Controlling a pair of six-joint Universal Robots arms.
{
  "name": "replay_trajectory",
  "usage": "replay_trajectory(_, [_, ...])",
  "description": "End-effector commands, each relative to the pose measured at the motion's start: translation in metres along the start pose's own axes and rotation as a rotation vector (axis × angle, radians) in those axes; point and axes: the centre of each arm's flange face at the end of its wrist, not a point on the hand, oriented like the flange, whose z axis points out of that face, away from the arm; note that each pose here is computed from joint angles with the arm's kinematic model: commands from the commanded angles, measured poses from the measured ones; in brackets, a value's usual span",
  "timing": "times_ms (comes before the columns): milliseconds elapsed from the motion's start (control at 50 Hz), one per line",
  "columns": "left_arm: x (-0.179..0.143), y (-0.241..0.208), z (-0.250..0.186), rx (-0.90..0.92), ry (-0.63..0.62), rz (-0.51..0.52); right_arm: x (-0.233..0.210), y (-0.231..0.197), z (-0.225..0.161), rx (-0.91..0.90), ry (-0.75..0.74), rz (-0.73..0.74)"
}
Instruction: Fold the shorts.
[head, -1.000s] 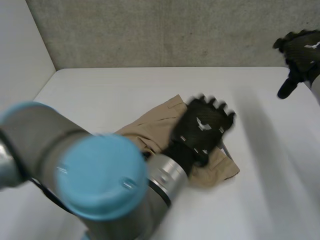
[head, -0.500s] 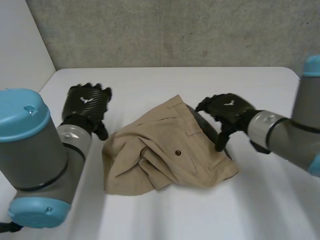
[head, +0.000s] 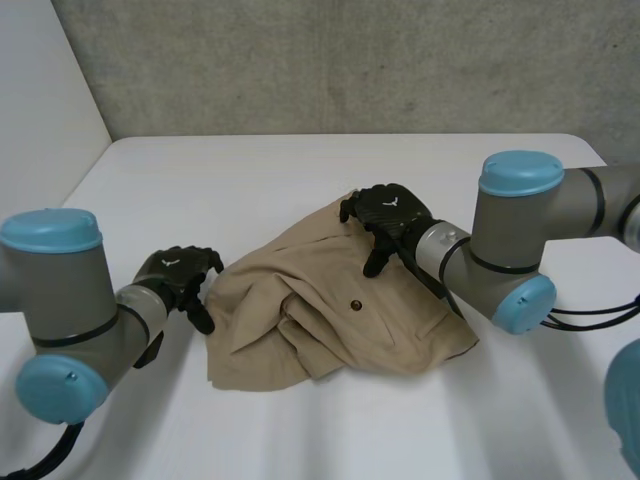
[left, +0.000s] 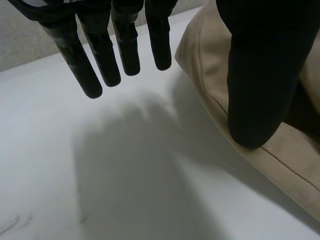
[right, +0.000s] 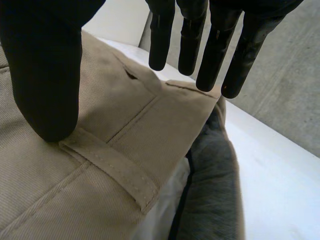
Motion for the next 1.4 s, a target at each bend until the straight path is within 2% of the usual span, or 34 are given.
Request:
replay_trajectory(20, [0.003, -0.006, 0.022, 0.029, -0.001, 0.013, -0.005, 0.011, 0.01, -0.008, -0.016, -0.003])
replay_trajectory(160, [0.006, -0.021, 0.04, 0.086, 0.001, 0.026, 0.001, 0.009, 0.02, 0.02, 0.01, -0.019])
replay_trajectory(240, [0.007, -0.053, 0.046, 0.191, -0.014, 0.033, 0.017, -0.012, 0.026, 0.087, 0.107, -0.095])
replay_trajectory(320, [0.005, -0.11, 0.045, 0.369, -0.062, 0.037, 0.041, -0.065, 0.029, 0.265, 0.28, -0.261])
replay_trajectory(340, [0.006, -0.124, 0.042, 0.411, -0.073, 0.038, 0.052, -0.101, 0.023, 0.388, 0.366, -0.324])
replay_trajectory(360, [0.006, -0.139, 0.038, 0.46, -0.086, 0.038, 0.056, -0.122, 0.019, 0.458, 0.41, -0.354])
replay_trajectory(380, [0.007, -0.174, 0.025, 0.581, -0.12, 0.03, 0.06, -0.142, 0.012, 0.532, 0.449, -0.377])
replay_trajectory(440, [0.003, -0.225, -0.001, 0.78, -0.179, 0.0, 0.067, -0.206, -0.016, 0.787, 0.553, -0.434])
replay_trajectory(460, [-0.002, -0.25, -0.018, 0.891, -0.215, -0.023, 0.068, -0.216, -0.022, 0.836, 0.568, -0.445])
replay_trajectory(540, [-0.005, -0.295, -0.06, 1.132, -0.253, -0.058, 0.064, -0.252, -0.046, 0.964, 0.583, -0.483])
replay_trajectory(620, [-0.004, -0.308, -0.082, 1.239, -0.266, -0.061, 0.06, -0.26, -0.053, 0.982, 0.556, -0.505])
replay_trajectory(740, [0.008, -0.277, -0.071, 1.135, -0.24, -0.039, 0.06, -0.231, -0.046, 0.847, 0.511, -0.481])
replay_trajectory(860, [0.016, -0.196, -0.037, 0.871, -0.216, 0.005, 0.054, -0.179, -0.034, 0.651, 0.447, -0.433])
replay_trajectory(940, [0.02, -0.142, -0.034, 0.71, -0.202, 0.051, 0.048, -0.129, -0.033, 0.448, 0.383, -0.387])
replay_trajectory(980, [0.022, -0.123, -0.036, 0.654, -0.194, 0.077, 0.04, -0.101, -0.037, 0.324, 0.342, -0.352])
replay_trajectory(1080, [0.036, -0.062, -0.051, 0.45, -0.154, 0.218, 0.025, -0.07, -0.056, 0.14, 0.276, -0.29])
replay_trajectory(1240, [0.062, -0.013, -0.096, 0.194, -0.03, 0.407, 0.006, -0.028, -0.095, -0.154, 0.182, -0.224])
replay_trajectory(1320, [0.068, 0.009, -0.117, 0.062, 0.037, 0.444, -0.003, -0.014, -0.12, -0.302, 0.132, -0.21])
replay_trajectory(1400, [0.069, 0.016, -0.12, 0.038, 0.048, 0.452, -0.006, 0.003, -0.139, -0.405, 0.107, -0.177])
